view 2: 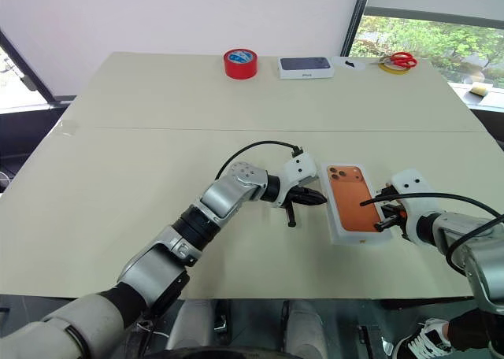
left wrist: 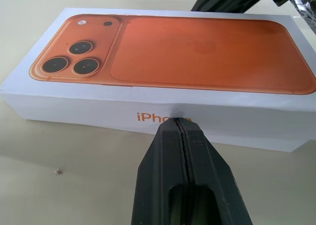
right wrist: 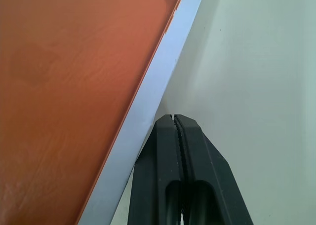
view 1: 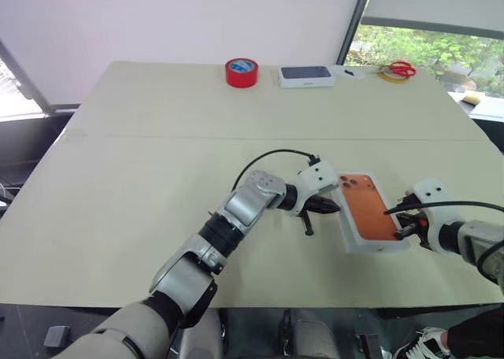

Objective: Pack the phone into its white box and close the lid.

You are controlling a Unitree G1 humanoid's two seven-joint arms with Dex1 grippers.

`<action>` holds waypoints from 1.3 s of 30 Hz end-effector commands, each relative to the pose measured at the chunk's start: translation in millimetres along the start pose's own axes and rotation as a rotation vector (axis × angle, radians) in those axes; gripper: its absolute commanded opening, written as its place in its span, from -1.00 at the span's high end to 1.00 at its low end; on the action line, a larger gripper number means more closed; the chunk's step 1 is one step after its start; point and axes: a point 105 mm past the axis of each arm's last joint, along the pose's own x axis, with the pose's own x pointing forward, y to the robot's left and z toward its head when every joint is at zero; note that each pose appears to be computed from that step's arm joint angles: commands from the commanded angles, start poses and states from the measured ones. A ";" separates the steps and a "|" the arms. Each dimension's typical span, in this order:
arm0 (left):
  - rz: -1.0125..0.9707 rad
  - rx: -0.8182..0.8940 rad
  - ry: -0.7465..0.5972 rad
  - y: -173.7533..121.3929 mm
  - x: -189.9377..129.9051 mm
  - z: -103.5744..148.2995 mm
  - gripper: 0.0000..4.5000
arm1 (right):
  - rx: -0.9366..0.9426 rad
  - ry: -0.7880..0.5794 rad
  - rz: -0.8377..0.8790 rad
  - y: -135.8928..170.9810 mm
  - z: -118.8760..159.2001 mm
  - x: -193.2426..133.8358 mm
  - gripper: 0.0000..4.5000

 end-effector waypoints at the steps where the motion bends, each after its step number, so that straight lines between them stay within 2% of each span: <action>1: -0.017 0.053 -0.035 -4.5 0.5 15.0 1.00 | -0.050 -0.039 -0.033 -5.8 10.9 -9.8 0.98; 6: 0.015 0.043 -0.053 6.3 -11.9 17.0 1.00 | -0.108 -0.058 -0.083 -19.1 20.3 -28.8 0.98; 9: 0.045 0.015 -0.108 15.1 -19.5 30.2 1.00 | -0.156 -0.102 -0.057 -16.1 32.7 -46.5 0.98; 12: 0.042 0.013 -0.147 14.4 -16.9 43.3 1.00 | -0.184 -0.131 0.030 1.8 37.1 -55.9 0.98; 15: 0.032 0.031 -0.158 8.8 -5.5 50.4 1.00 | -0.199 -0.122 0.128 25.2 29.3 -57.0 0.98; 20: 0.009 0.086 -0.069 -1.1 16.4 38.1 1.00 | -0.157 -0.060 0.165 44.2 4.8 -45.4 0.98; 25: -0.041 0.128 0.018 -10.3 23.3 19.7 1.00 | -0.118 -0.006 0.157 49.5 -14.3 -37.4 0.98; 30: -0.047 0.116 0.015 -12.0 22.5 15.2 1.00 | -0.115 -0.013 0.138 48.2 -14.8 -36.0 0.98; 33: -0.016 0.087 -0.050 -5.1 16.0 25.5 1.00 | -0.134 -0.099 0.109 43.2 2.4 -38.6 0.98; 37: 0.087 0.030 -0.180 19.2 -8.2 45.7 1.00 | -0.176 -0.372 -0.049 24.1 49.8 -45.8 0.98; 39: 0.172 0.017 -0.242 35.2 -25.8 53.1 1.00 | -0.169 -0.456 -0.120 15.9 65.7 -46.7 0.98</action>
